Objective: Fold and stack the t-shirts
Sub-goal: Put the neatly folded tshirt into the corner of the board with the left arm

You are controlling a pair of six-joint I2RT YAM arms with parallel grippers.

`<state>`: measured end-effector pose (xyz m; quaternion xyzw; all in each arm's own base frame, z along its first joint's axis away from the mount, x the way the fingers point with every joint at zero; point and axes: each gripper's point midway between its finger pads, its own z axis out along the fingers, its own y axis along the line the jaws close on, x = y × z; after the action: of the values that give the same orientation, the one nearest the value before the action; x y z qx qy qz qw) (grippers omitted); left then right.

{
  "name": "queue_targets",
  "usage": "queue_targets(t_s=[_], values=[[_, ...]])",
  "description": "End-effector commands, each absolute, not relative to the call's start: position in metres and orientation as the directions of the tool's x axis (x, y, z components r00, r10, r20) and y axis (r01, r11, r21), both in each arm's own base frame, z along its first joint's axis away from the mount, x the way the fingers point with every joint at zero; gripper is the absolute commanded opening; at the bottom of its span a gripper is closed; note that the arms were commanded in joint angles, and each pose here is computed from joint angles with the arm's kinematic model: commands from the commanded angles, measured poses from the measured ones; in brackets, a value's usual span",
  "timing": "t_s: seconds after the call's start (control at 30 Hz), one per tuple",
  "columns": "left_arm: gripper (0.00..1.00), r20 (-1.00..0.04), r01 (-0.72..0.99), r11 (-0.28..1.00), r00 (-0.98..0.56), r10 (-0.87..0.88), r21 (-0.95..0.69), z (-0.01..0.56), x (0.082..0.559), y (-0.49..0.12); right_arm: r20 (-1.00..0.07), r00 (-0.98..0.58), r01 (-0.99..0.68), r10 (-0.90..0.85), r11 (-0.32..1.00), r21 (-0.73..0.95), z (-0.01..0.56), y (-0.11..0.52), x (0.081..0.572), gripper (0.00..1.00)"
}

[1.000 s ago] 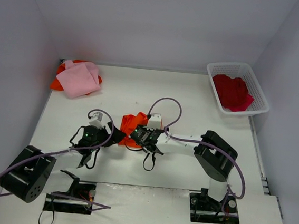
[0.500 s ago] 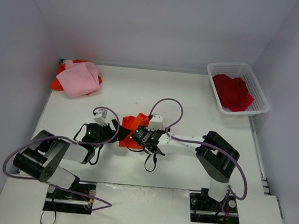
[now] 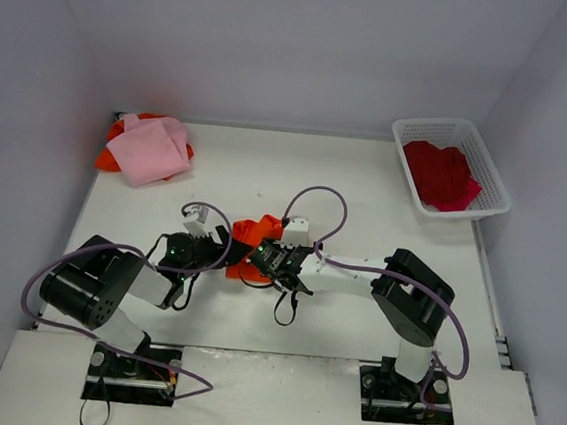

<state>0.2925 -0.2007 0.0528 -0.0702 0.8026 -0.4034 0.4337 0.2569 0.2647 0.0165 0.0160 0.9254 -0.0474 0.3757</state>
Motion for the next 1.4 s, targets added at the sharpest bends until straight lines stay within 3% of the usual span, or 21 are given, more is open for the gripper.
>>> queue_targets(t_s=[0.0,0.57,1.0,1.3,1.37], values=[[0.70,-0.704,0.377,0.615,-0.540,-0.462,-0.693,0.090,0.307,-0.220,-0.646,-0.758,0.048,-0.083,0.982,-0.183,0.009,0.241,0.240,1.00],[0.66,-0.696,0.386,0.614,-0.591,-0.408,-0.688,0.070,0.297,-0.254,-0.656,-0.750,0.052,-0.084,0.981,-0.185,0.015,0.238,0.244,1.00],[0.44,-0.687,0.378,0.618,-0.612,-0.393,-0.690,0.057,0.299,-0.275,-0.652,-0.753,0.056,-0.086,0.980,-0.193,0.014,0.233,0.243,1.00],[0.14,-0.683,0.362,0.629,-0.616,-0.392,-0.688,0.050,0.297,-0.277,-0.642,-0.762,0.066,-0.082,0.977,-0.204,0.009,0.226,0.240,1.00],[0.03,-0.686,0.352,0.637,-0.606,-0.403,-0.685,0.051,0.298,-0.274,-0.642,-0.763,0.070,-0.077,0.977,-0.201,0.008,0.224,0.239,1.00]])
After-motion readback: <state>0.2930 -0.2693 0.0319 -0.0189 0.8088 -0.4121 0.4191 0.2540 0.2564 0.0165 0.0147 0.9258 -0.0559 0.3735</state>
